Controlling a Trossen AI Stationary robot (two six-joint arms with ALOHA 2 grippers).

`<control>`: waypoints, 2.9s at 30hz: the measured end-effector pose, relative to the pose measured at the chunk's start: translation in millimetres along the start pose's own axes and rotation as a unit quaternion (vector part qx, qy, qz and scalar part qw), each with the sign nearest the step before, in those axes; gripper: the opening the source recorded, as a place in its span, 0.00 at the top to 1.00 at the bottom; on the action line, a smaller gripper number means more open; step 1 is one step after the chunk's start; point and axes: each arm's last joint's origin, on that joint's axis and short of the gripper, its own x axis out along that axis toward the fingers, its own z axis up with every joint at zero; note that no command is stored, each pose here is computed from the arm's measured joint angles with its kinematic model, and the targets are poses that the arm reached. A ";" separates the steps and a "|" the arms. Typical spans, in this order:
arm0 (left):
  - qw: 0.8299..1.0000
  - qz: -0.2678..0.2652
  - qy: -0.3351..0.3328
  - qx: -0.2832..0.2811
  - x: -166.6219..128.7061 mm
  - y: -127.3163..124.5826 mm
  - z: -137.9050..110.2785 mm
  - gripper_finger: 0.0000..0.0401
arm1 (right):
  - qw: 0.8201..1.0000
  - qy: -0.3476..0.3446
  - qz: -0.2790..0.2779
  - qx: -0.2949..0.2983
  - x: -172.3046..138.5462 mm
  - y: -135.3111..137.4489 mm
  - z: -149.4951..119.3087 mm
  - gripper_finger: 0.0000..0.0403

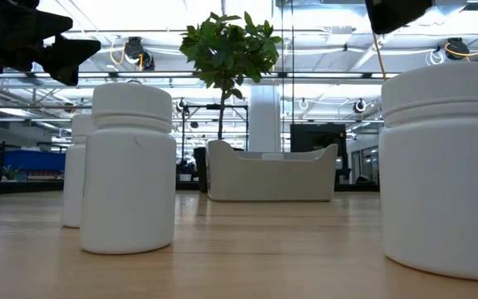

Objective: Pick and place pill bottles into a basket
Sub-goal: Put the white pill bottle into the gray bin

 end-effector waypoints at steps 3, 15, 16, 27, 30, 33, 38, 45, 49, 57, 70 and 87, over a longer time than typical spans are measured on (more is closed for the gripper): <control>1.000 0.000 0.000 0.000 0.0 0.0 0.0 0.37 | 1.000 0.003 -0.005 -0.002 1.8 -3.2 -1.2 0.22; 1.000 0.000 0.000 0.000 0.0 0.0 0.0 0.38 | 1.000 0.013 -0.013 0.004 2.9 -7.3 -2.9 0.22; 1.000 0.000 0.000 0.000 0.0 0.0 0.0 0.38 | 1.000 0.013 -0.013 0.003 2.9 -7.3 -2.9 0.22; 1.000 0.000 0.000 0.000 0.0 0.0 0.0 0.38 | 1.000 0.018 -0.013 -0.002 2.9 -7.3 -4.0 0.22; 1.000 0.000 0.000 0.000 0.0 0.0 0.0 0.38 | 1.000 0.022 -0.012 -0.003 2.6 -6.4 -4.9 0.22; 1.000 0.000 0.000 0.000 0.0 0.0 0.0 0.38 | 1.000 0.022 -0.012 0.000 2.6 -6.4 -4.9 0.22; 1.000 0.000 0.000 0.000 0.0 0.0 0.0 0.37 | 1.000 0.022 -0.012 0.001 2.6 -6.4 -4.9 0.22; 1.000 0.000 0.000 0.000 0.0 0.0 0.0 0.37 | 1.000 0.025 0.007 -0.009 1.8 -3.3 -5.5 0.22; 1.000 0.000 0.000 0.000 0.0 0.0 0.0 0.37 | 0.999 0.029 0.022 -0.012 1.0 -0.1 -6.3 0.22; 1.000 0.000 0.000 0.000 0.0 0.0 0.0 0.37 | 0.999 0.048 0.019 0.010 0.8 -0.8 -10.0 0.22; 1.000 0.000 0.000 0.000 0.0 0.0 0.0 0.37 | 0.998 0.056 0.017 0.013 0.2 0.1 -11.7 0.22; 1.000 0.000 0.000 0.000 0.0 0.0 0.0 0.38 | 0.998 0.066 0.003 0.017 6.8 0.7 -22.9 0.22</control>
